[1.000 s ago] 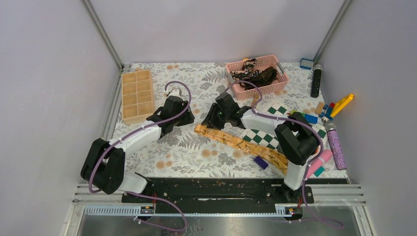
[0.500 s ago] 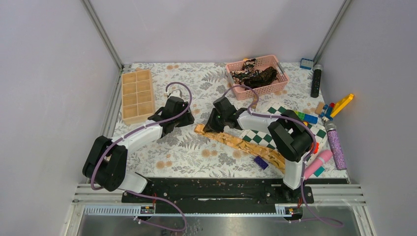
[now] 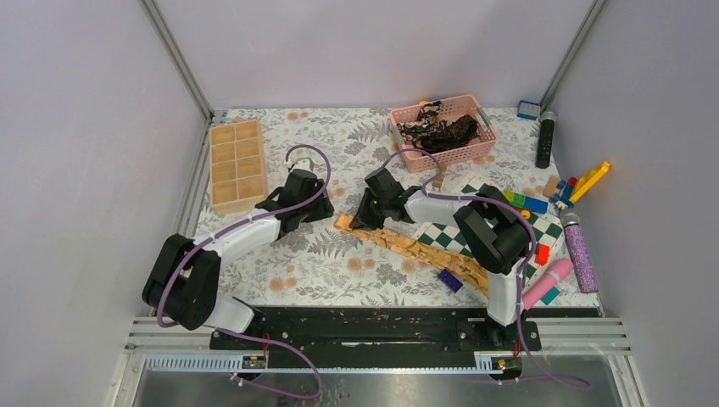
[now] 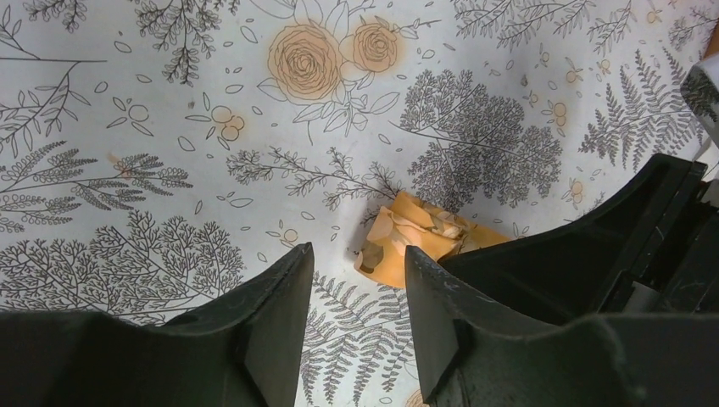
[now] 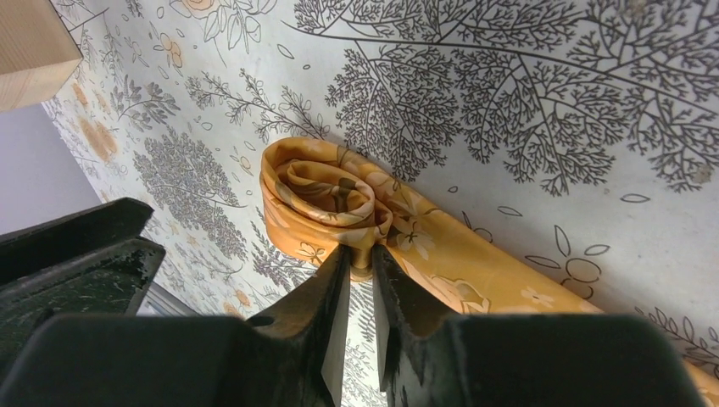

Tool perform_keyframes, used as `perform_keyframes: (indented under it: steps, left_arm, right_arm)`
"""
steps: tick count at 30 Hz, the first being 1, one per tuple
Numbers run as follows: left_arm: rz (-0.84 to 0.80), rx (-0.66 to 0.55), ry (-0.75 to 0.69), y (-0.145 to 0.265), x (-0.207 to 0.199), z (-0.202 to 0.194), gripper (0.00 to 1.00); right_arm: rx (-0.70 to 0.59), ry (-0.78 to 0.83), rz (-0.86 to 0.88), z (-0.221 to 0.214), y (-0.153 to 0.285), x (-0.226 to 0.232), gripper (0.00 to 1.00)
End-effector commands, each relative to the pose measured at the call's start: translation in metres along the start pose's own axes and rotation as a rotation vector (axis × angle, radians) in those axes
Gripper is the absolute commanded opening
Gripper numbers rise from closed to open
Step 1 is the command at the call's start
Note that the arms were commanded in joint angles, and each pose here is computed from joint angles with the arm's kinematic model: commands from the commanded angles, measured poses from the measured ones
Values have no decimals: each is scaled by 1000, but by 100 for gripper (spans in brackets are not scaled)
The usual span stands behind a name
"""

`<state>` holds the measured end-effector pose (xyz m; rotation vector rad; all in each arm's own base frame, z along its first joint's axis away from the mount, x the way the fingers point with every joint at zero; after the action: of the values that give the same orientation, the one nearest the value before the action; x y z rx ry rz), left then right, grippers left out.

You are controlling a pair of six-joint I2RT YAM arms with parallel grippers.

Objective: Roll the ties
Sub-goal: Roll the tie at the center of the board.

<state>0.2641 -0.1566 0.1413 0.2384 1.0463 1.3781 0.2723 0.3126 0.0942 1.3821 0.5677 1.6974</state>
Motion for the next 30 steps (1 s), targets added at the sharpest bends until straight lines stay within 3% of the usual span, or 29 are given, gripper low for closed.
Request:
perform_keyframes:
  steps: [1, 14, 25, 30]
  left_arm:
    - [-37, -16, 18, 0, -4, 3, 45]
    - [-30, -17, 25, 1, -2, 3, 43]
    - [15, -99, 99, 25, 2, 26, 43]
    - [81, -156, 215, 45, 20, 42, 44]
  right_arm:
    - [0, 23, 37, 4, -3, 14, 22]
    - [-9, 68, 80, 6, 5, 23, 26]
    - [-161, 338, 98, 29, 73, 48, 57]
    - [-103, 658, 100, 36, 71, 46, 76]
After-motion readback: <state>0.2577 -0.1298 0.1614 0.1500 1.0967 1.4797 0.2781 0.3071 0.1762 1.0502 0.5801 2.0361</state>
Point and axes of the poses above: each gripper's point midway between its finger pads, its own y axis back along the fingers, its own x axis along the line the jaws close on, z = x × y, the point moved 9 cm from there along y, back along the fingers, and after that the axes turned 10 degrees about y, right-handed, at the moved point
